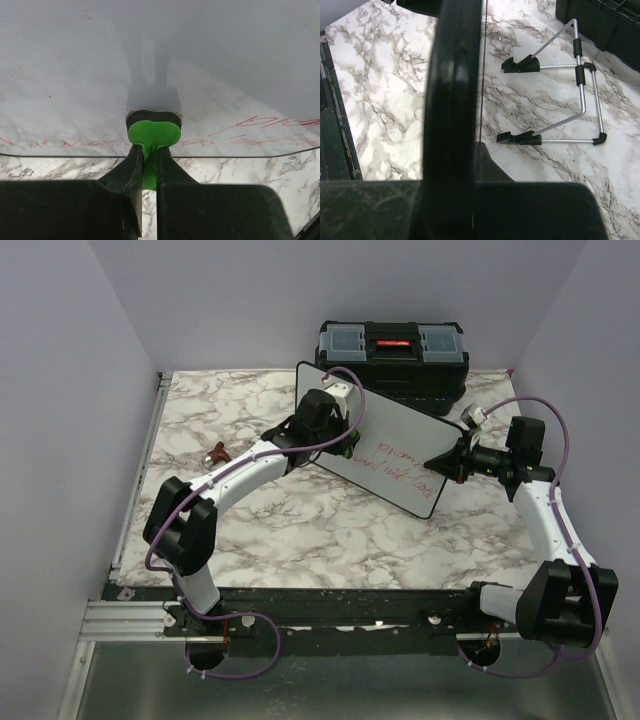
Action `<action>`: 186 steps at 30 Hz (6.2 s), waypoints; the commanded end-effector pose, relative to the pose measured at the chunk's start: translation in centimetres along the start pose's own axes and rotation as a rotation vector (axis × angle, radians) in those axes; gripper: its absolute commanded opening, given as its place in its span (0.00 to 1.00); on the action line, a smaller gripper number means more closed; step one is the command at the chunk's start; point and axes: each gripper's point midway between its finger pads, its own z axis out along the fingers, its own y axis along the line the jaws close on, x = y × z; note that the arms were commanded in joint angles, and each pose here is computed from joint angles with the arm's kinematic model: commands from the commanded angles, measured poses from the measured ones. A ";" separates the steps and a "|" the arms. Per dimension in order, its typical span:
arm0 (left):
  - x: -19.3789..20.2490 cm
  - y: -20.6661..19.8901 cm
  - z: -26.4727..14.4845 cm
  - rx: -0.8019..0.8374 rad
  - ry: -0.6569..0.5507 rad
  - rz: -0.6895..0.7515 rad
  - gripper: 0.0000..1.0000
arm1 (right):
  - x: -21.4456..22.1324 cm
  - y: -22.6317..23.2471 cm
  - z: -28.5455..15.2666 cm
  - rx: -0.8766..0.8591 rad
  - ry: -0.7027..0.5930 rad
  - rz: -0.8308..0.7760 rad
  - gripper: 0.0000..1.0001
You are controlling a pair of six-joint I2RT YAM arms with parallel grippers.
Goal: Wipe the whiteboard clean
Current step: Erase the whiteboard at the whiteboard stand.
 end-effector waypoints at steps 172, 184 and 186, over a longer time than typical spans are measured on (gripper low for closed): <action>-1.3 -7.5 1.7 0.063 -0.326 0.022 0.00 | -0.5 4.6 0.4 -0.197 -0.037 0.080 0.01; 6.0 -5.0 3.2 0.014 -0.210 -0.082 0.00 | -0.6 4.8 0.3 -0.200 -0.040 0.074 0.01; 5.7 -3.1 3.1 -0.015 -0.214 -0.115 0.00 | -0.7 4.8 0.3 -0.199 -0.040 0.073 0.01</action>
